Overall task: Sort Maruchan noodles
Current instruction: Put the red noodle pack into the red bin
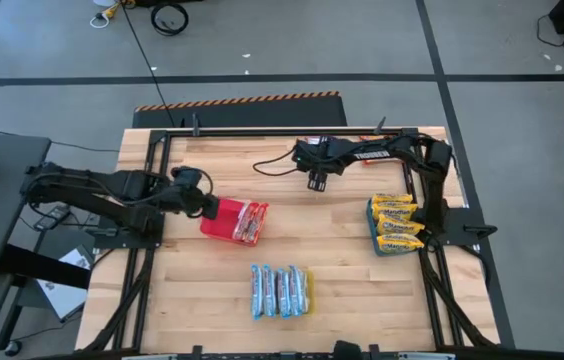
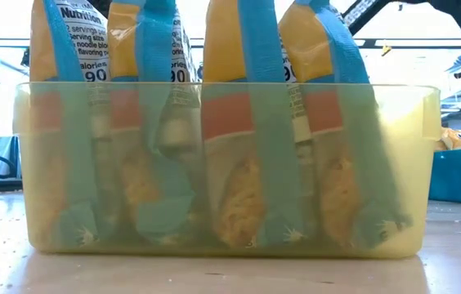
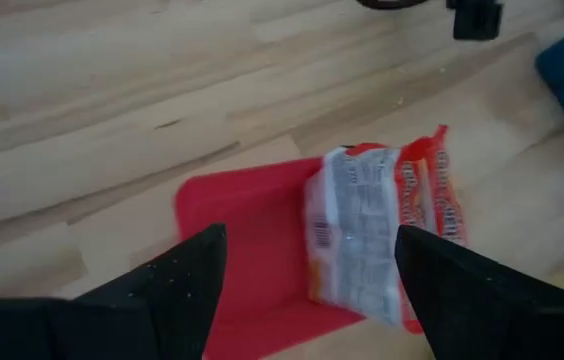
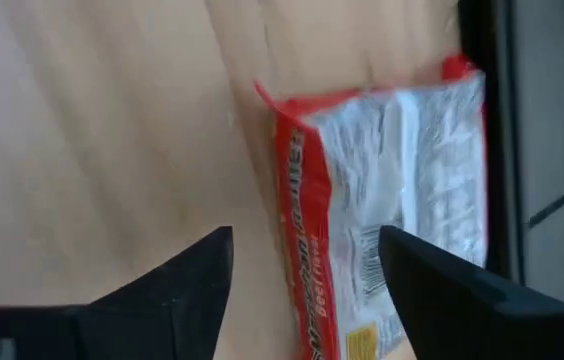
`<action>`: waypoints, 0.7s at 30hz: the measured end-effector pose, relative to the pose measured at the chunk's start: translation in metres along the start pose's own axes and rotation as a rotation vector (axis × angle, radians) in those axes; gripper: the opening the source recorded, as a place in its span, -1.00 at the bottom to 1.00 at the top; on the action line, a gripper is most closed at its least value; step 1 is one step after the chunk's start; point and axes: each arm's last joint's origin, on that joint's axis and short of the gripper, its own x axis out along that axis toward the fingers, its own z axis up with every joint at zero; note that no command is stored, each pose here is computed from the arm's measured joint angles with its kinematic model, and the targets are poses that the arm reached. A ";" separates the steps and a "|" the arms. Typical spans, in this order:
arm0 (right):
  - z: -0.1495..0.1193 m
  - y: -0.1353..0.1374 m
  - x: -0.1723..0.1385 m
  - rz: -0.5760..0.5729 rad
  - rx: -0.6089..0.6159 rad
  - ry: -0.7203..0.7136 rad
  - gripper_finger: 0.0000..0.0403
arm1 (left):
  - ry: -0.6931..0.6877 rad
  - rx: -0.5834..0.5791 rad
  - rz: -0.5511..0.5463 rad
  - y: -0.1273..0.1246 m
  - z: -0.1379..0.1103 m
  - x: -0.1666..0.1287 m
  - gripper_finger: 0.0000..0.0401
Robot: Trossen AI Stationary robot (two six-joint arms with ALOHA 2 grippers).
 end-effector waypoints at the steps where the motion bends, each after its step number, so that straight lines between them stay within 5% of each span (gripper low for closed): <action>1: -0.001 -0.002 0.005 -0.007 0.003 0.019 0.24 | 0.000 0.009 0.015 0.000 -0.001 0.001 0.46; 8: -0.006 -0.013 0.025 -0.050 0.051 0.077 -0.03 | -0.055 0.020 0.037 -0.003 -0.002 0.004 0.46; 14: -0.006 -0.018 0.016 -0.024 0.099 0.053 -0.61 | -0.105 0.028 0.049 -0.003 0.000 0.003 0.46; 17: -0.007 -0.023 0.000 0.037 0.110 0.014 -0.92 | -0.123 0.135 0.024 -0.007 0.000 0.003 0.46; 21: -0.007 -0.027 -0.033 0.224 0.124 -0.090 -0.94 | -0.173 0.342 -0.079 -0.020 0.001 0.000 0.46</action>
